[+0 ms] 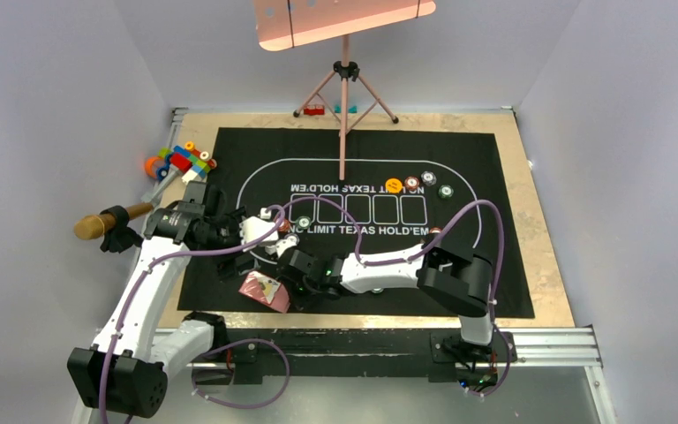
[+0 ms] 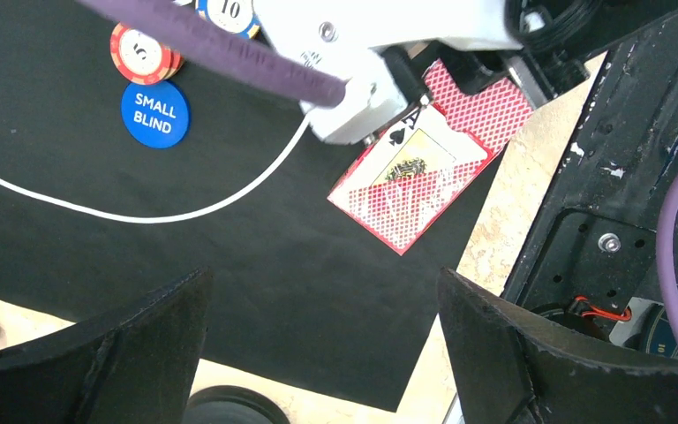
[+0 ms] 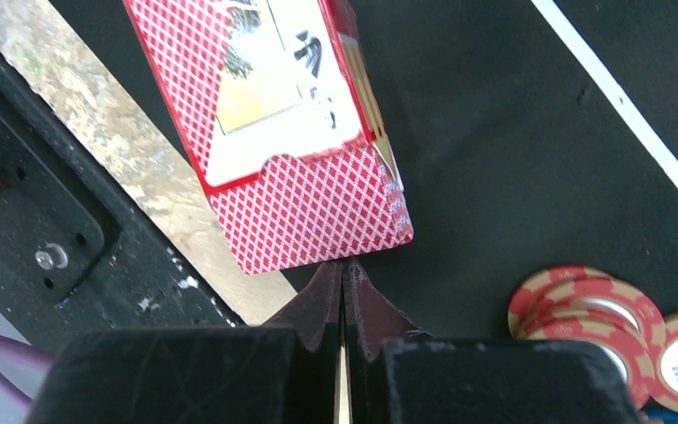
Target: Distribute texas hold em gaming equipment
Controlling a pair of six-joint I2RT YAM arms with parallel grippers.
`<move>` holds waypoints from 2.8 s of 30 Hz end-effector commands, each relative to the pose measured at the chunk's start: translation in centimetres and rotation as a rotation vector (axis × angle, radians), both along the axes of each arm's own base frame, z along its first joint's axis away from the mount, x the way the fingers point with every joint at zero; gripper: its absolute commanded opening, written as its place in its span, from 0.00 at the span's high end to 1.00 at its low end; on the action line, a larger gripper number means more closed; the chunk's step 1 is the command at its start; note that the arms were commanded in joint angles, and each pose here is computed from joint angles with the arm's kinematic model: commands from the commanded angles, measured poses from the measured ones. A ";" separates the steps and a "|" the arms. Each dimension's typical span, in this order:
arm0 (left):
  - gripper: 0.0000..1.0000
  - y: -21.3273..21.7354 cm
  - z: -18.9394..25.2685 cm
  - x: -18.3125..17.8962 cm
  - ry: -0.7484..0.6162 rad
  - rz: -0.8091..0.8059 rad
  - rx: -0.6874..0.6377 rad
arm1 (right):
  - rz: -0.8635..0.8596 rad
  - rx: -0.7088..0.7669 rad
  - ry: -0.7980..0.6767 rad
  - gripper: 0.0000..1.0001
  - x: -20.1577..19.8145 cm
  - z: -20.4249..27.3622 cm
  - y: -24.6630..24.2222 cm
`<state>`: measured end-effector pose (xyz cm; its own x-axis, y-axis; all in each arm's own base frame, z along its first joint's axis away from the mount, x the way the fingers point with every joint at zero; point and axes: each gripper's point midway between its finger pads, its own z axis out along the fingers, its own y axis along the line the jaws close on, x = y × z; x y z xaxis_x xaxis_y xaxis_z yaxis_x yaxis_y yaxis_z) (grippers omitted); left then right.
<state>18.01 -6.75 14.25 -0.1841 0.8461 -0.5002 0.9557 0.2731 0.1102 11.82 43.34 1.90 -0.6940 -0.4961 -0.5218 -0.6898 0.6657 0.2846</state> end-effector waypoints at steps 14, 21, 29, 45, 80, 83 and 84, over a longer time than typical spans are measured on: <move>0.00 -0.6 -3.9 -1.0 0.044 -0.255 0.033 | -0.111 0.142 -0.017 1.00 0.6 6.2 -4.6; 0.00 -1.0 -6.3 -0.2 0.079 -0.391 0.135 | -0.194 0.286 -0.013 0.98 1.0 11.5 -7.6; 0.00 -1.9 -8.0 -0.4 0.088 -0.527 0.176 | -0.271 0.366 -0.010 0.96 3.9 13.4 -10.5; 0.00 -3.0 -10.3 -3.6 0.206 -0.599 0.213 | -0.321 0.387 -0.029 0.96 6.8 13.8 -12.7; 0.78 -4.7 -10.3 -4.4 0.235 -0.463 0.174 | -0.340 0.441 0.041 0.96 7.1 13.3 -12.3; 0.81 -5.7 -8.6 -4.0 0.245 -0.399 0.136 | -0.336 0.491 0.079 0.89 6.8 13.6 -11.6; 0.85 -6.0 -7.9 -3.6 0.242 -0.373 0.125 | -0.332 0.510 0.090 0.86 6.6 13.8 -11.3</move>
